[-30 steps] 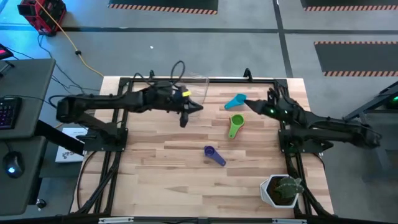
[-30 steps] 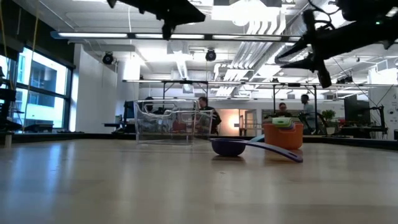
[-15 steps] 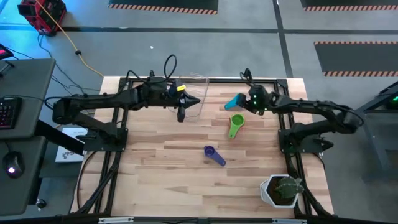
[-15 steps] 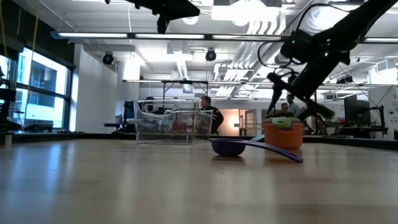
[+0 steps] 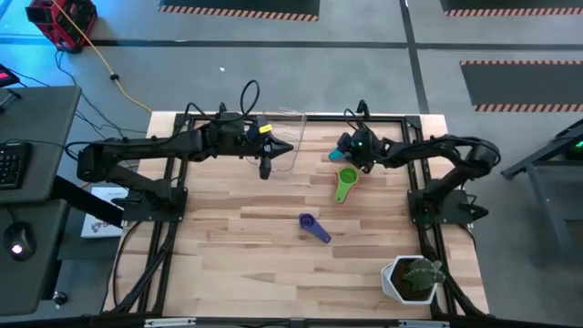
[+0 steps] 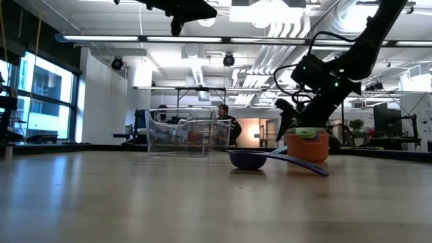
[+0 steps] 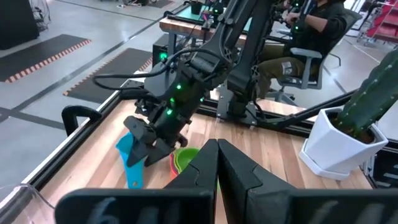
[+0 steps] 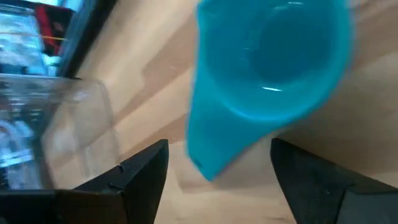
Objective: Nest measuring cups in basket
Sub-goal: Stack the light blue measuring cup on top of the green measuring cup
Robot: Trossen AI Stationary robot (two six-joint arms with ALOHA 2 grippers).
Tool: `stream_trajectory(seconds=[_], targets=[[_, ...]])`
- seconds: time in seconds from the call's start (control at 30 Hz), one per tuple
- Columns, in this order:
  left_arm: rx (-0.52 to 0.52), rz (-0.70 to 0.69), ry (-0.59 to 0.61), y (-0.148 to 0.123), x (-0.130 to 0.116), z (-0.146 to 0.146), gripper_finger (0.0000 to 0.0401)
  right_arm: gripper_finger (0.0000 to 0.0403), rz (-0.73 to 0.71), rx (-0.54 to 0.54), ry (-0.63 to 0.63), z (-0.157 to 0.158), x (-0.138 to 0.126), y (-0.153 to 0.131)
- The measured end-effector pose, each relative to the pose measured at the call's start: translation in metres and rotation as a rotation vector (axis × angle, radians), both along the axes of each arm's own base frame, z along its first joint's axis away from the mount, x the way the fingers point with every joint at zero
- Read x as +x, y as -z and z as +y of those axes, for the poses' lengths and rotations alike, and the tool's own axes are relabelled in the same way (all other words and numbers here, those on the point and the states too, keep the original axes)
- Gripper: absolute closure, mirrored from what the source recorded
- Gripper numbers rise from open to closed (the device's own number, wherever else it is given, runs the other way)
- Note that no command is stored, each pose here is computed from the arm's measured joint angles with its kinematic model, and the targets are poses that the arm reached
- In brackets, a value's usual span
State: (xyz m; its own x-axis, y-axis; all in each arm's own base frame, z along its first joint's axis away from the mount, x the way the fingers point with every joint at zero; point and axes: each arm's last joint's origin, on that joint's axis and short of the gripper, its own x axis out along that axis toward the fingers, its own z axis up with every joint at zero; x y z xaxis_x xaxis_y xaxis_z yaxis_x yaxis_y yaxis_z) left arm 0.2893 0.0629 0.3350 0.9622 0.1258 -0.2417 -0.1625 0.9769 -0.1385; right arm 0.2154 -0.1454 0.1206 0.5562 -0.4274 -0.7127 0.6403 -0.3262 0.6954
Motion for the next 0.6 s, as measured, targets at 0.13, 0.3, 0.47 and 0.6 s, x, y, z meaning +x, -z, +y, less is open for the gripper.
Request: stream_trajectory(seconds=[0.13, 0.3, 0.47, 0.6], targets=[[0.0, 0.0, 0.0, 0.0, 0.0, 0.0, 0.0401, 0.0135, -0.014, -0.01, 0.046, -0.002, 0.002, 0.003], [0.0, 0.0, 0.002, 0.0, 0.0, 0.0, 0.0401, 0.0185, 0.005, -0.019, 0.111, -0.006, 0.001, 0.008], [-0.015, -0.002, 0.0, 0.0, 0.0, 0.0, 0.0401, 0.0278, 0.021, -0.015, 0.106, -0.006, 0.002, 0.012], [-0.018, 0.0, 0.001, 0.0, 0.0, -0.001, 0.0401, 0.0365, 0.031, -0.049, 0.04, -0.004, 0.0, 0.005]])
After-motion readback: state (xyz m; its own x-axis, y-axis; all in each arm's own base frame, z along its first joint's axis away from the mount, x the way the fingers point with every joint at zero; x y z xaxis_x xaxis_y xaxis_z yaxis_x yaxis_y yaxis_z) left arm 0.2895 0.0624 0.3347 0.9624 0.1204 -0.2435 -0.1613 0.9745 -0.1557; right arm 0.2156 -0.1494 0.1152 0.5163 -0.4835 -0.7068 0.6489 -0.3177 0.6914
